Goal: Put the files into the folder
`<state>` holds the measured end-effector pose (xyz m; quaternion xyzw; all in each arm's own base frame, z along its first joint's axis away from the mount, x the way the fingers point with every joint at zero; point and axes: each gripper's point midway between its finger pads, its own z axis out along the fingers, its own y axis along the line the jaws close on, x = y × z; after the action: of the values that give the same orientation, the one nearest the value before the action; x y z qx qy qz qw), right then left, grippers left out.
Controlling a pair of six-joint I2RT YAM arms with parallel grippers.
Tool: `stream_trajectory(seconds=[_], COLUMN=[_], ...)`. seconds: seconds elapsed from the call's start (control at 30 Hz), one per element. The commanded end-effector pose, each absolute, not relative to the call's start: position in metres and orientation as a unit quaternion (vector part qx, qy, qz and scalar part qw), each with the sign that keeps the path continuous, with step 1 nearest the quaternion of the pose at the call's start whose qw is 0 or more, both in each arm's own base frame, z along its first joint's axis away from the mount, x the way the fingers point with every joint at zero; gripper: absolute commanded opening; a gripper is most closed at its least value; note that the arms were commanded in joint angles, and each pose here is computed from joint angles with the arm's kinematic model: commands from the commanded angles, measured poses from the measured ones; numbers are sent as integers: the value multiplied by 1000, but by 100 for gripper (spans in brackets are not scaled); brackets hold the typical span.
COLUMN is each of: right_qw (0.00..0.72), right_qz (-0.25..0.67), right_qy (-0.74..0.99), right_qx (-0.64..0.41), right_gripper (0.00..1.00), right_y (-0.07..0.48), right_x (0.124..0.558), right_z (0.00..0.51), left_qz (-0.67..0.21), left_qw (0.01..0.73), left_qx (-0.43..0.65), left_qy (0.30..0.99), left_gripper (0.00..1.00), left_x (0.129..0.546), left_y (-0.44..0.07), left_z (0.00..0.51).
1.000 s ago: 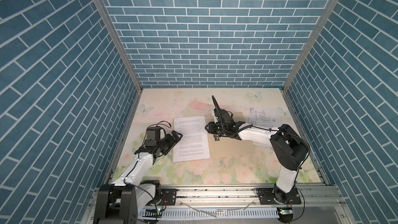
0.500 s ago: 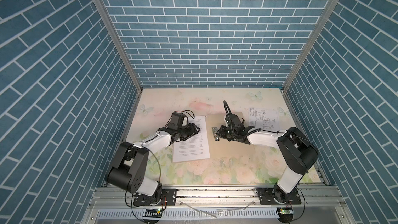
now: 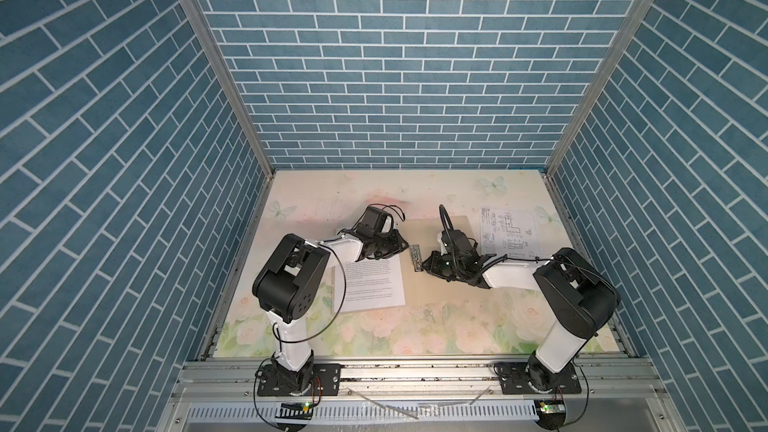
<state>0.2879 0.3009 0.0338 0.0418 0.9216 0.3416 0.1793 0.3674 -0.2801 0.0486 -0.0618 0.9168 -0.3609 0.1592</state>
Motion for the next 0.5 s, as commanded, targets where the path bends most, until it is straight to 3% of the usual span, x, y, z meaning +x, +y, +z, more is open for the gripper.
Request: stream_trajectory(seconds=[0.0,0.47], right_qw=[183,173], right_qz=[368,375], right_qy=[910,909], right_qx=[57,61], right_gripper=[17,16], right_y=[304,308], right_x=[290,290], right_z=[42,38], left_qz=[-358,-348], left_qw=[162,152], left_qx=[-58,-57], left_qy=[918,923], left_gripper=[30,21], left_x=[372,379], left_y=[-287,-299], left_z=[46,32])
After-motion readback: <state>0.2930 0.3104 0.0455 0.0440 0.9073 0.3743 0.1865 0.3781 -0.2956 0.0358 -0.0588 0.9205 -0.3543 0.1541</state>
